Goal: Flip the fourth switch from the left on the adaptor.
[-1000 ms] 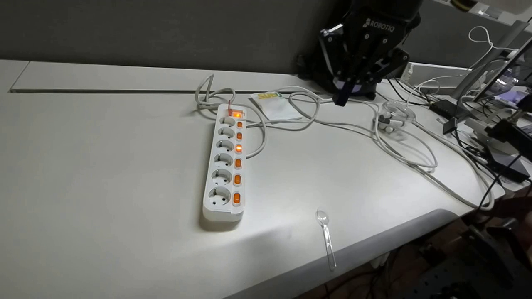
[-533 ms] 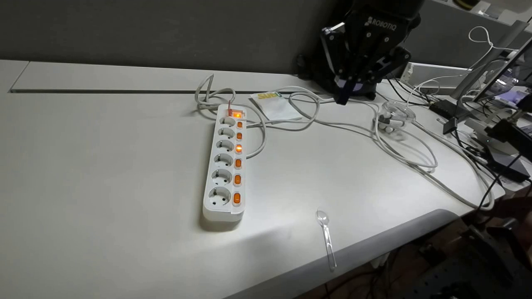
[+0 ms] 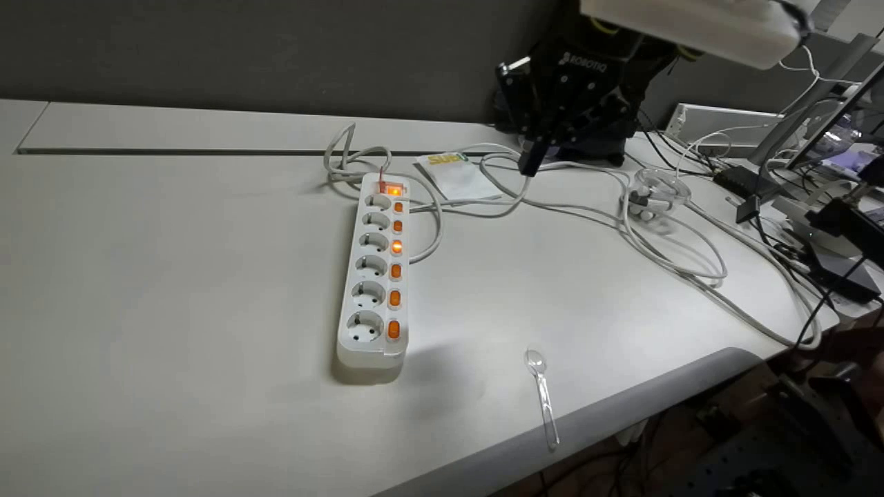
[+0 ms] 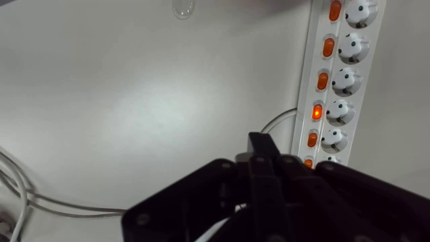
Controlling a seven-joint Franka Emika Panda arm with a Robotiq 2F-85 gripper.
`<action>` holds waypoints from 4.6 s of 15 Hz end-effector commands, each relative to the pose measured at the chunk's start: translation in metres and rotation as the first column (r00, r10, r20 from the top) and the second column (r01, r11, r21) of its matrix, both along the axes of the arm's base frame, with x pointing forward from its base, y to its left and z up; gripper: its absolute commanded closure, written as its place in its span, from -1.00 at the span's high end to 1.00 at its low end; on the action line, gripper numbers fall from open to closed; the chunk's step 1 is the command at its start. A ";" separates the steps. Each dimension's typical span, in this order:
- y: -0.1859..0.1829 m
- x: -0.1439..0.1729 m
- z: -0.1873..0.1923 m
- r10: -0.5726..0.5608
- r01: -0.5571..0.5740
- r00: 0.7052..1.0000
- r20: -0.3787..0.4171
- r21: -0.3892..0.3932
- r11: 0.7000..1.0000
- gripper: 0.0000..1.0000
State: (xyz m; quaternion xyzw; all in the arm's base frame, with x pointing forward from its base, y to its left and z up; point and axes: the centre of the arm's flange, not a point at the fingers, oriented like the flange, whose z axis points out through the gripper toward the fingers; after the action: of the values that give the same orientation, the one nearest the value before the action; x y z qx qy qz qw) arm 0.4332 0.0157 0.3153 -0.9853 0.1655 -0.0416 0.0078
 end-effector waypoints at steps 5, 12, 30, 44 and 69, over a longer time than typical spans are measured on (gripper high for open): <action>0.042 0.046 -0.039 -0.001 0.001 1.000 -0.010 0.008 1.000 -1.00; 0.075 0.058 -0.055 0.051 -0.051 0.998 -0.022 0.001 0.999 -1.00; 0.083 0.075 -0.106 0.009 -0.009 1.000 -0.004 -0.014 1.000 -1.00; 0.090 0.073 -0.140 -0.041 0.041 0.999 -0.031 -0.023 0.999 -1.00; 0.095 0.084 -0.151 -0.140 0.140 0.990 0.005 0.029 0.990 -1.00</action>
State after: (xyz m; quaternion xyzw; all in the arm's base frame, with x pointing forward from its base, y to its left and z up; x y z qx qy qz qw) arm 0.5104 0.1073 0.1653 -0.9750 0.2167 -0.0431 0.0229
